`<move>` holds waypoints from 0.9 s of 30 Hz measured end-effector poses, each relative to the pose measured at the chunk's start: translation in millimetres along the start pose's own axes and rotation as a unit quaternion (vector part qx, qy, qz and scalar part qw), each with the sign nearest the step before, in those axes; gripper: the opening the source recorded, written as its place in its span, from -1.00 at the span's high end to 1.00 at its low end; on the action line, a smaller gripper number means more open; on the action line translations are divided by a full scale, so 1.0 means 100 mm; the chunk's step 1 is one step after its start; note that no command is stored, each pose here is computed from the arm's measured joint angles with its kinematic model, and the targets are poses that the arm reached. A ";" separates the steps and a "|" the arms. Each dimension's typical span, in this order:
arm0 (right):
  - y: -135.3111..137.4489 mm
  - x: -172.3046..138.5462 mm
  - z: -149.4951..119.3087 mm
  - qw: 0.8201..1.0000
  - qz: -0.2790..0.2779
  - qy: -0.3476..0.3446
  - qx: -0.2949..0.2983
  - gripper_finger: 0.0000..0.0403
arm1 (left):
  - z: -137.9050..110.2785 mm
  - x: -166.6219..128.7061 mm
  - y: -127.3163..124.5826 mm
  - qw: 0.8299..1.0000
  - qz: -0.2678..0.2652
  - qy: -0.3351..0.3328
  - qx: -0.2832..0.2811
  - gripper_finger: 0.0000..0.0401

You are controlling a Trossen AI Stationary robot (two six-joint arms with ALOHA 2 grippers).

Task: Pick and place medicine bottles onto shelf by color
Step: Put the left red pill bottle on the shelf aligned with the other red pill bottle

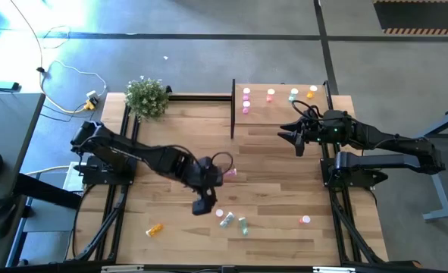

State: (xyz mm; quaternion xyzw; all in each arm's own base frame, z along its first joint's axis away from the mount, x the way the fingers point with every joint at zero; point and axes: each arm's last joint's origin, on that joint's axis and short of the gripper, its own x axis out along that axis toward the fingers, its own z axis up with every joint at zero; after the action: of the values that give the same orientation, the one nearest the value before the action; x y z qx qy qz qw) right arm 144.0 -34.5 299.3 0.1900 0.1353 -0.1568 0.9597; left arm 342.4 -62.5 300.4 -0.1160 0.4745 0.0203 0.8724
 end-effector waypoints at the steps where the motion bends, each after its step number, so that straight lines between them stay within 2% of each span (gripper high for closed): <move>1: 0.00 0.00 0.00 1.000 0.000 0.000 0.000 0.18 | -0.03 0.02 -0.03 1.000 0.005 0.001 0.000 -0.26; 12: 0.01 0.00 0.00 0.999 0.017 0.007 0.031 0.18 | -0.29 0.25 -0.24 1.000 0.005 -0.015 0.009 -0.26; 19: 0.01 0.00 0.00 0.999 0.017 0.007 0.045 0.18 | -0.49 0.43 -0.39 0.999 -0.009 -0.048 0.012 -0.26; 27: 0.01 0.00 0.00 0.998 0.017 0.008 0.056 0.18 | -0.76 0.67 -0.38 0.996 -0.012 -0.083 -0.009 -0.26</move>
State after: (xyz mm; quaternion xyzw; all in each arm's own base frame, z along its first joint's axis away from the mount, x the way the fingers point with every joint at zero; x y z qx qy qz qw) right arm 144.3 -33.5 299.3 0.2471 0.1304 -0.1466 0.9489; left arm 322.5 -121.8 211.9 -0.1271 0.3986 0.0240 0.9080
